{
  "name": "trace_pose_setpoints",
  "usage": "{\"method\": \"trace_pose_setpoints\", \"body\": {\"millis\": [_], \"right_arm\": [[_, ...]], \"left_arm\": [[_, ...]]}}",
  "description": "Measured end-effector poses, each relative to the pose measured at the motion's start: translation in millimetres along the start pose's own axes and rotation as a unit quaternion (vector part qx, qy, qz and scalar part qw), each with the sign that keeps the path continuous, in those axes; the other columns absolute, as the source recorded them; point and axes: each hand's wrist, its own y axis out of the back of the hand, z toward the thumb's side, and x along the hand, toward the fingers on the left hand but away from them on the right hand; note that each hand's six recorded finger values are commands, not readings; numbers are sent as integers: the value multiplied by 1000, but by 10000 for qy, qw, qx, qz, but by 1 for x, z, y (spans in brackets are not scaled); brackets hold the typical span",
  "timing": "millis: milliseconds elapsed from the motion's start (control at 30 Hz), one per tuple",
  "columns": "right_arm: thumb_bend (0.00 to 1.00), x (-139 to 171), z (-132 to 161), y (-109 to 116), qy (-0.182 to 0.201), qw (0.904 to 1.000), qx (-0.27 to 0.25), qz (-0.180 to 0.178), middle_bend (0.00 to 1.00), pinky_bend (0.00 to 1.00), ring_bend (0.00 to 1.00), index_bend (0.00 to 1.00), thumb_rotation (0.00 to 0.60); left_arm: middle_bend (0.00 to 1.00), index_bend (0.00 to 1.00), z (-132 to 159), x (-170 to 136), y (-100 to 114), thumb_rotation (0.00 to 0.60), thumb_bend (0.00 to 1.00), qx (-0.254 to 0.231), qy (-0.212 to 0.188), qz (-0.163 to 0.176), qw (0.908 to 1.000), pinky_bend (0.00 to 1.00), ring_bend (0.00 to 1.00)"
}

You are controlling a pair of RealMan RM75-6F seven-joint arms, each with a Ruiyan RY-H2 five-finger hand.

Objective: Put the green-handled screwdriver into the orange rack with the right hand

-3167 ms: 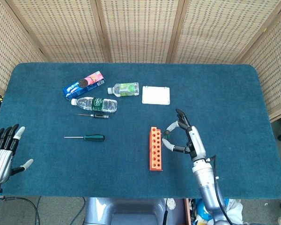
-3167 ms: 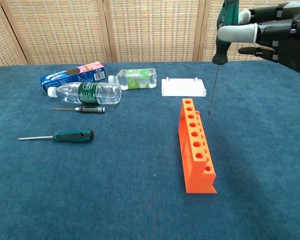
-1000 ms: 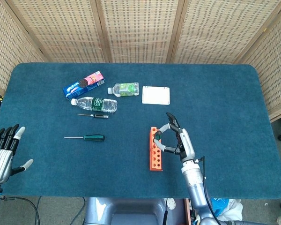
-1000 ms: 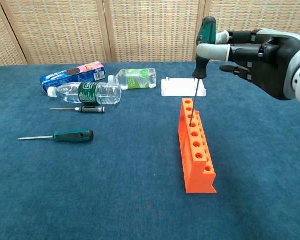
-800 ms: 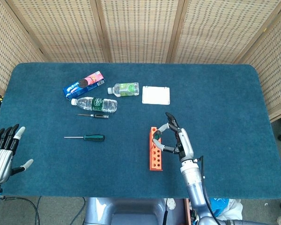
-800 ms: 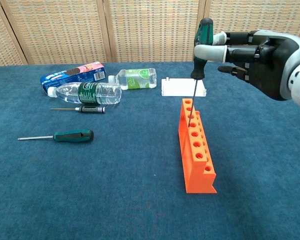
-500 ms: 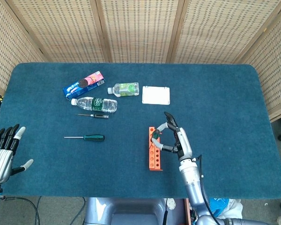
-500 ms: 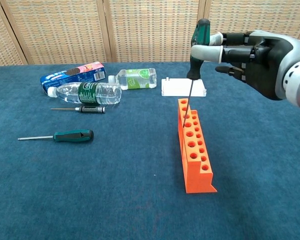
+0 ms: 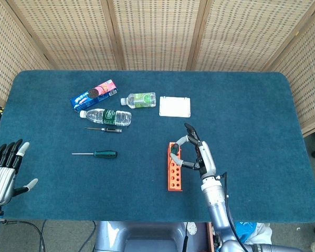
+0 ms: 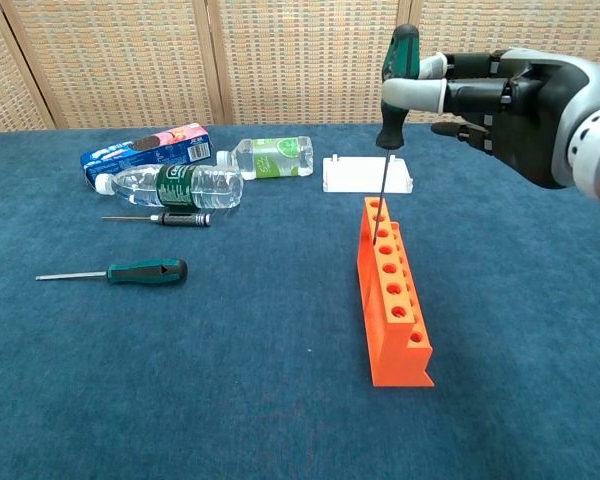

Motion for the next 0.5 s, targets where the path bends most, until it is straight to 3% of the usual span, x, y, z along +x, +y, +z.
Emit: {"method": "trace_pose_setpoints", "body": {"millis": [500], "right_arm": [[247, 0, -7, 6, -105, 9999, -26, -51, 49, 0, 0, 669, 600]], "left_arm": [[0, 0, 0, 0, 0, 600, 0, 11, 3, -1, 10000, 0, 0]]}}
